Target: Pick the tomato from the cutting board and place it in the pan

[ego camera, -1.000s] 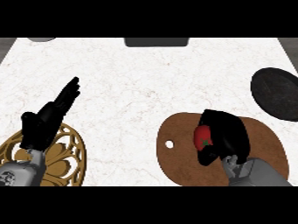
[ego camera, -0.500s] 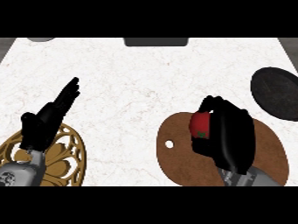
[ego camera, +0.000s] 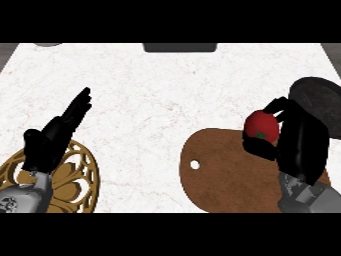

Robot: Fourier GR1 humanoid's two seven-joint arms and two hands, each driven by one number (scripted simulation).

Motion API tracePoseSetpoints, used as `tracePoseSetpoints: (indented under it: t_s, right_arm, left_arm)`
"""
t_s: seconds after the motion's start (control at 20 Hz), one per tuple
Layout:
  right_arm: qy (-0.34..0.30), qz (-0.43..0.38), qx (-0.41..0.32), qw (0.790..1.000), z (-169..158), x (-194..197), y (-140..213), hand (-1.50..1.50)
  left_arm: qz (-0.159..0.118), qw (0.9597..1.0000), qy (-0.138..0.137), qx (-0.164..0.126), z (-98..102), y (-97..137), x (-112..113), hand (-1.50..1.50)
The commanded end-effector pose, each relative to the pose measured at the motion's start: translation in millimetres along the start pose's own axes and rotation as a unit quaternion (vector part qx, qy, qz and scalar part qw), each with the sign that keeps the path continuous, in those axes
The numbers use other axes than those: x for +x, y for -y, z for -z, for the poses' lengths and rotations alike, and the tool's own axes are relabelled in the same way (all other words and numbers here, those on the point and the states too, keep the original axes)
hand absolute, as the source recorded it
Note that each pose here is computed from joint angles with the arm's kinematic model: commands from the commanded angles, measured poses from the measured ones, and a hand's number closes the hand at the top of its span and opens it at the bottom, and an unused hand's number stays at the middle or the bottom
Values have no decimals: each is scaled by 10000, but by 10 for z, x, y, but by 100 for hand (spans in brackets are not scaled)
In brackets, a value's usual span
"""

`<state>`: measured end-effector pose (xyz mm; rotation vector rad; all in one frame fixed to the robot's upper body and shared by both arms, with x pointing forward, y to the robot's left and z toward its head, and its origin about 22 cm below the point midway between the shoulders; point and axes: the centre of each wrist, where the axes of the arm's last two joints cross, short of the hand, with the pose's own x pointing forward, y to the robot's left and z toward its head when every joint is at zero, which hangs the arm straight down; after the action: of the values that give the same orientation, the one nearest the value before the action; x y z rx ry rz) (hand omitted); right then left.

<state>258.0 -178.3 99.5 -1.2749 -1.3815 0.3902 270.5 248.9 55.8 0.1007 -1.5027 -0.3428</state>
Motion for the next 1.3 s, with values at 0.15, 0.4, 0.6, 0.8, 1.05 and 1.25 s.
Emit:
tracePoseSetpoints:
  t_s: [0.15, 0.4, 0.6, 0.8, 1.05, 1.25]
  right_arm:
    - [-281, 180, -375, 9987, 538, -678, -180, 150]
    - [-561, -212, -783, 9951, 1048, -1242, -9, 150]
    - [-504, -312, -833, 9948, 1276, -1552, -142, 150]
    - [-539, -286, -807, 9949, 1315, -1840, -332, 150]
    - [-523, -327, -787, 9950, 1387, -2026, -491, 150]
    - [-544, -259, -793, 9950, 1514, -2246, -310, 150]
  left_arm:
    - [-21, 10000, 48, -36, 79, -31, -40, 0]
    - [-20, 9999, 26, -119, -128, 96, -197, 0]
    - [-11, 9999, 92, -100, 30, 40, 2, 0]
    - [-52, 9999, 77, -105, 73, 108, 164, 0]
    - [-5, 9999, 96, -97, 338, 77, 120, 0]
    - [23, 9999, 35, -166, -109, 118, 13, 0]
